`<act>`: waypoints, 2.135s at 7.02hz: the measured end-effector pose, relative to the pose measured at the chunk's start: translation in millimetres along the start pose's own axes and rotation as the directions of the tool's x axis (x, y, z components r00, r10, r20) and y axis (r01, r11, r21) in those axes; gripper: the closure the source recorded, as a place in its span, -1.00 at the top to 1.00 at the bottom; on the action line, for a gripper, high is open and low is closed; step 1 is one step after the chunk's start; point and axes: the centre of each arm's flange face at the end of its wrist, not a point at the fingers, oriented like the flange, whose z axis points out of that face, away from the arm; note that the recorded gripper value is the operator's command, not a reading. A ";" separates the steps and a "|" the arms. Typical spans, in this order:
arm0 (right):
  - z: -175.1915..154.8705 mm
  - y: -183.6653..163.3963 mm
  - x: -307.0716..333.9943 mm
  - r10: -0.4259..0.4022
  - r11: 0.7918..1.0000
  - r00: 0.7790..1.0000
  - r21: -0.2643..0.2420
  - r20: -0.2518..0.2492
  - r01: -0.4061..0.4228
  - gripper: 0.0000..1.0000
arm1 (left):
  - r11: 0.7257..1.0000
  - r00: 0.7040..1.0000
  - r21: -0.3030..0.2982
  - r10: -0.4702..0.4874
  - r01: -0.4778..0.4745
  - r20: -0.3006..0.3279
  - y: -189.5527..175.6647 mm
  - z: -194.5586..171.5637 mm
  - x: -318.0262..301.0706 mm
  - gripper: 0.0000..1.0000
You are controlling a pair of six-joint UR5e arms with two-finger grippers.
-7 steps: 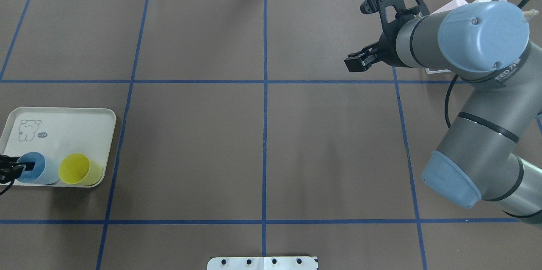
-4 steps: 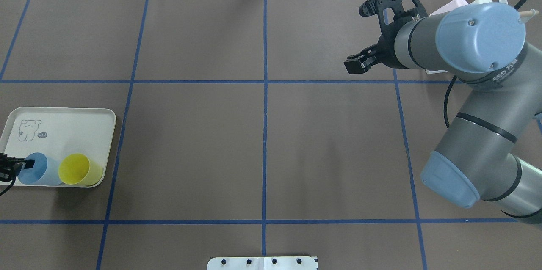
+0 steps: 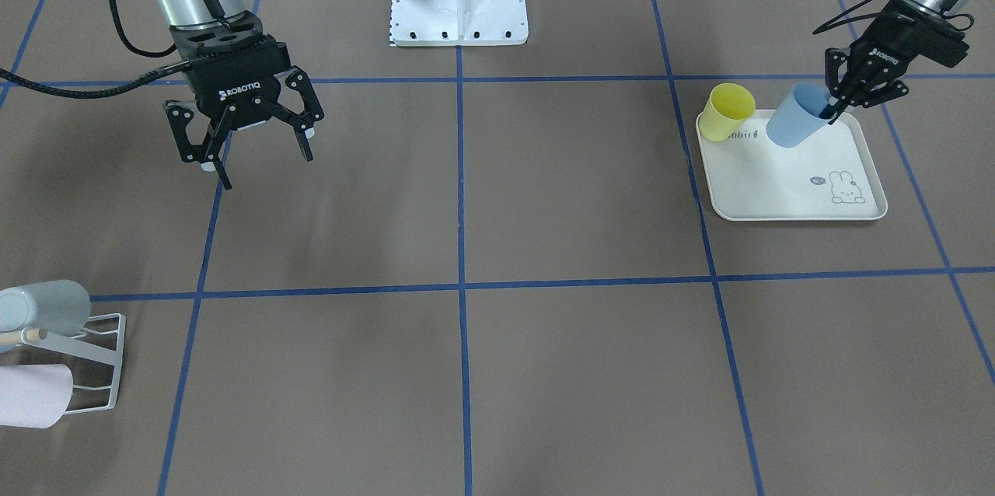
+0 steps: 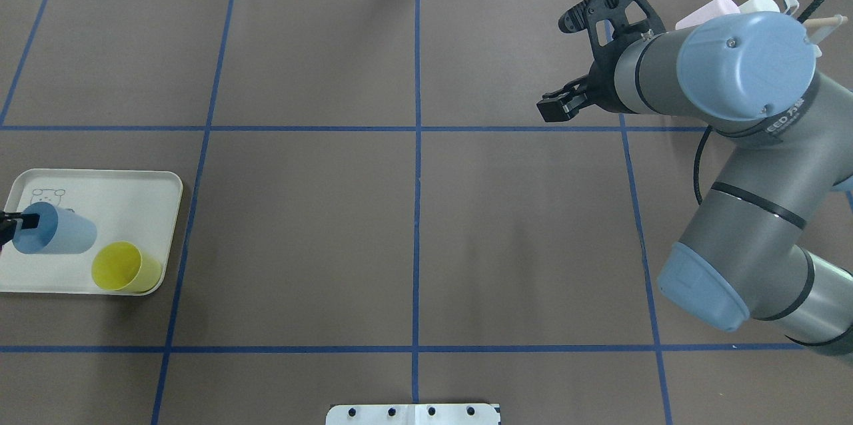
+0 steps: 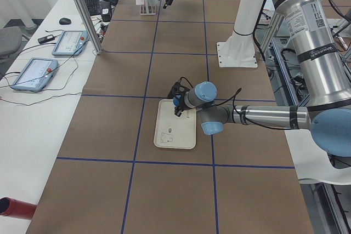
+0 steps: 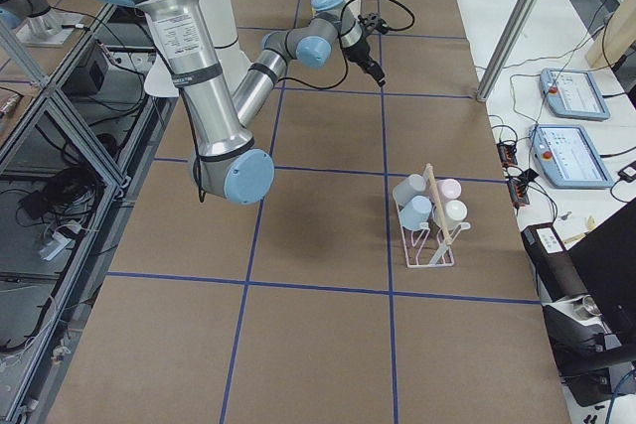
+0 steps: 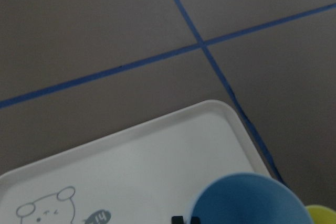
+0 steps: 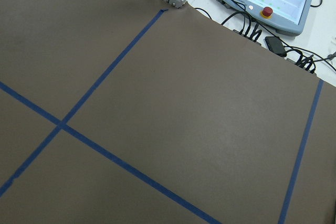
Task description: Transfer IKEA cup to right arm and place on rack
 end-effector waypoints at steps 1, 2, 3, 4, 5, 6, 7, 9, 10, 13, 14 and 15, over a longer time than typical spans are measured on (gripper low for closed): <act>4.9 -1.1 -4.4 -0.005 0.999 1.000 0.054 0.012 0.005 1.00 | 0.998 0.998 0.049 -0.046 0.047 -0.033 -26.0 0.4 15.0 -1.00; 15.5 -1.4 -11.2 -0.012 0.992 0.999 0.126 0.039 0.007 1.00 | 0.985 0.984 0.078 -0.147 0.155 -0.103 -56.0 3.6 38.5 -1.00; 29.9 0.2 -20.5 -0.025 0.979 0.996 0.203 0.088 0.007 1.00 | 0.952 0.938 0.068 -0.280 0.299 -0.203 -88.0 3.5 71.2 -1.00; 38.2 0.8 -28.7 -0.040 0.964 0.990 0.265 0.133 0.003 1.00 | 0.903 0.867 0.038 -0.399 0.429 -0.299 -116.4 -5.2 106.8 -1.00; 38.8 -1.4 -37.5 -0.054 0.953 0.985 0.303 0.164 0.002 0.97 | 0.836 0.767 -0.014 -0.509 0.548 -0.391 -142.1 -20.7 144.6 -1.00; 37.9 -2.7 -46.8 -0.074 0.947 0.981 0.322 0.181 0.012 0.97 | 0.757 0.645 -0.099 -0.610 0.646 -0.461 -163.6 -32.3 181.0 -1.00; 36.5 -2.9 -54.2 -0.103 0.941 0.978 0.338 0.180 0.037 0.97 | 0.689 0.540 -0.192 -0.684 0.698 -0.491 -176.4 -33.1 211.2 -1.00; 31.7 2.7 -79.1 -0.157 0.910 0.975 0.406 0.154 0.082 0.97 | 0.555 0.391 -0.342 -0.807 0.758 -0.443 -207.0 -17.2 275.3 -1.00; 28.3 9.8 -98.1 -0.172 0.884 0.977 0.457 0.128 0.096 0.97 | 0.485 0.345 -0.377 -0.857 0.789 -0.382 -226.0 -7.3 307.3 -1.00; 11.0 16.3 -137.0 -0.242 0.817 0.967 0.554 0.078 0.160 0.88 | 0.381 0.295 -0.381 -0.918 0.842 -0.265 -240.2 18.7 340.4 -1.00; 3.0 18.6 -145.4 -0.282 0.784 0.956 0.594 0.082 0.180 0.88 | 0.373 0.293 -0.378 -0.922 0.847 -0.253 -240.8 25.3 340.6 -1.00; -3.9 21.0 -151.7 -0.311 0.756 0.946 0.626 0.088 0.191 0.88 | 0.372 0.293 -0.378 -0.923 0.848 -0.250 -242.1 29.1 342.1 -1.00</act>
